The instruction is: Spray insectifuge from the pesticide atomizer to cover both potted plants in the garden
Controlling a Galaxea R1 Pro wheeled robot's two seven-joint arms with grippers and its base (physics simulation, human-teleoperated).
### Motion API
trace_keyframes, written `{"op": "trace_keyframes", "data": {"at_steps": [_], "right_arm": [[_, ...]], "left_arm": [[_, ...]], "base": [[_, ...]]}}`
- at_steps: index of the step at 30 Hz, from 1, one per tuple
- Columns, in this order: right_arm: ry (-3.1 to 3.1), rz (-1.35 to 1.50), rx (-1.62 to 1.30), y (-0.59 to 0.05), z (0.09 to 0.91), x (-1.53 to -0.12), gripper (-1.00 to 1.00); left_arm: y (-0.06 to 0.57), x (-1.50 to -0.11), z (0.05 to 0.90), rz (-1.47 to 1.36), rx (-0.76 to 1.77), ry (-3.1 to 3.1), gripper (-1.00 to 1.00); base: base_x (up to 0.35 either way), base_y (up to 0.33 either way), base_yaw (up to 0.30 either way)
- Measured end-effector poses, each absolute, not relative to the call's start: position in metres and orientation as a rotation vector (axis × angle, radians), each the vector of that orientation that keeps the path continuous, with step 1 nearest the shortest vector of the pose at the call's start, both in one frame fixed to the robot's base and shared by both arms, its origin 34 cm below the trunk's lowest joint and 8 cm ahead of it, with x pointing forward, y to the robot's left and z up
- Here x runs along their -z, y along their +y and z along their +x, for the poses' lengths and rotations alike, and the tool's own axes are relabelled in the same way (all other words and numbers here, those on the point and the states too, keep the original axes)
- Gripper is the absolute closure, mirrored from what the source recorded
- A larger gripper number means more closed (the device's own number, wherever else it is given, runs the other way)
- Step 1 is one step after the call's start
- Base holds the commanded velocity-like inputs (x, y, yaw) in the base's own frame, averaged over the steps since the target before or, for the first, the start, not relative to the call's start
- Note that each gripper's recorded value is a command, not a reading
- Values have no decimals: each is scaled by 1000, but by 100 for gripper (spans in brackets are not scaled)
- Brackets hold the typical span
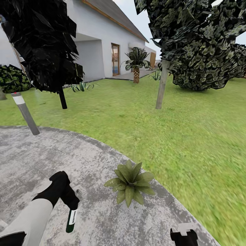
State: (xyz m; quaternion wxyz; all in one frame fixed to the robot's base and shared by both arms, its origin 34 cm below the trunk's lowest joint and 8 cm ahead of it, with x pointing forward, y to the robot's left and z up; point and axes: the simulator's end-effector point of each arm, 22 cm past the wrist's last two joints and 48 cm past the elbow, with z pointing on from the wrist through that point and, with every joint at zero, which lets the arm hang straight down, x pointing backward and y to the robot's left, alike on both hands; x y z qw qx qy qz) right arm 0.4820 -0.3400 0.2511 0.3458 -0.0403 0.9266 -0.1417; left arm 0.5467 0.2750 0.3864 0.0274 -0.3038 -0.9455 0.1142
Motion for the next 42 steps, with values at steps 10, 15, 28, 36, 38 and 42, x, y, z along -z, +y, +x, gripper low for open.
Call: {"op": "trace_keyframes", "data": {"at_steps": [10,15,28,36,38,42], "right_arm": [[2403,-108,378,-346,482,-252,-100],[2403,-110,384,-349,481,-252,-100],[2403,-104,377,-345,482,-252,-100],[2403,-101,373,-342,482,-252,-100],[2403,-101,373,-342,482,-252,-100],[2404,-102,372,-342,482,-252,-100]], "left_arm": [[272,-387,547,-940,-358,-2920,100],[272,-386,547,-941,-359,-2920,100],[270,-386,546,-934,-371,-2918,100],[269,-386,545,-938,-371,-2915,100],[269,-386,545,-937,-373,-2915,100],[271,-386,545,-937,-370,-2915,100]], "base": [[202,-233,102],[99,-298,0],[51,-310,60],[206,-266,72],[96,-118,253],[21,-26,273]]}}
